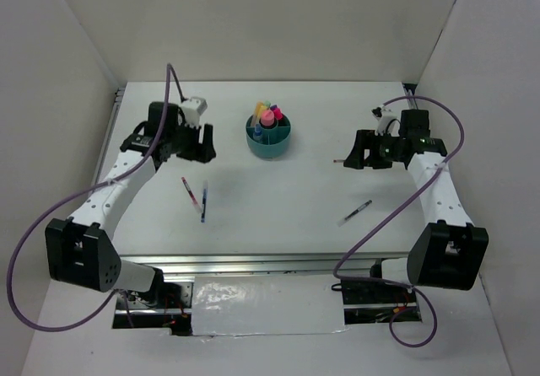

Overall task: Sort the stationery into containers
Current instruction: Grab a piece of stationery with the left arm

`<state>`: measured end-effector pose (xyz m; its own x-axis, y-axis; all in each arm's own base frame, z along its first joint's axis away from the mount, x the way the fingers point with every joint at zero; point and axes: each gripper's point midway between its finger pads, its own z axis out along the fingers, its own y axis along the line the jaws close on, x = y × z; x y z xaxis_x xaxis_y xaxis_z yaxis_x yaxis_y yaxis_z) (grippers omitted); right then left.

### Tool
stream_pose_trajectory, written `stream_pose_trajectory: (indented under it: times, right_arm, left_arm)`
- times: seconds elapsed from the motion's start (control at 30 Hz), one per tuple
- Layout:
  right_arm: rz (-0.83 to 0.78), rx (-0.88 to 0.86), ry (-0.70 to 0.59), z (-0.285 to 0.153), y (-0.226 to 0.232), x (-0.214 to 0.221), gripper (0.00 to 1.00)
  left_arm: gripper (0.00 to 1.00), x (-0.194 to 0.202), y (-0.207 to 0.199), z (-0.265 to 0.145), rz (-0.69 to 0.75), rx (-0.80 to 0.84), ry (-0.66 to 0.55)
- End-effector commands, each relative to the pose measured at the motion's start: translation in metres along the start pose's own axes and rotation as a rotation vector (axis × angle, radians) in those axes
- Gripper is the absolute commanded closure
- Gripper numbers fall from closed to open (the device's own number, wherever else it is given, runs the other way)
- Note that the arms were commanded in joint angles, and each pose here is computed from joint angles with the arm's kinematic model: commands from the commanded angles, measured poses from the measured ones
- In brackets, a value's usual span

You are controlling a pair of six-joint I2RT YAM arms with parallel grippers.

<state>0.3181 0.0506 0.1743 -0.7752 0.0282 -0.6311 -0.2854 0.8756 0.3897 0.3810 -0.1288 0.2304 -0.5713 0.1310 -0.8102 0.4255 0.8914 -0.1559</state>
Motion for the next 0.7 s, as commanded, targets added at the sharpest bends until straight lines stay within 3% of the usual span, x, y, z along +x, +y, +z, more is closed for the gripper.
stream_pose_trajectory:
  times: [0.0, 0.2, 0.3, 0.67]
  right_arm:
    - [-0.045, -0.005, -0.028, -0.007, 0.01, -0.006, 0.21]
    - [-0.051, -0.006, -0.029, -0.009, 0.013, -0.007, 0.2]
    - [-0.051, -0.005, -0.029, -0.009, 0.013, -0.004, 0.2]
    - [-0.06, 0.002, -0.037, -0.013, 0.015, -0.004, 0.19]
  left_arm:
    - [0.22, 0.076, 0.03, -0.01, -0.157, -0.164, 0.157]
    - [0.28, 0.149, 0.064, -0.016, -0.327, -0.338, 0.323]
    - [0.31, 0.164, 0.077, -0.013, -0.393, -0.377, 0.358]
    - [0.37, 0.168, 0.095, 0.019, -0.523, -0.403, 0.44]
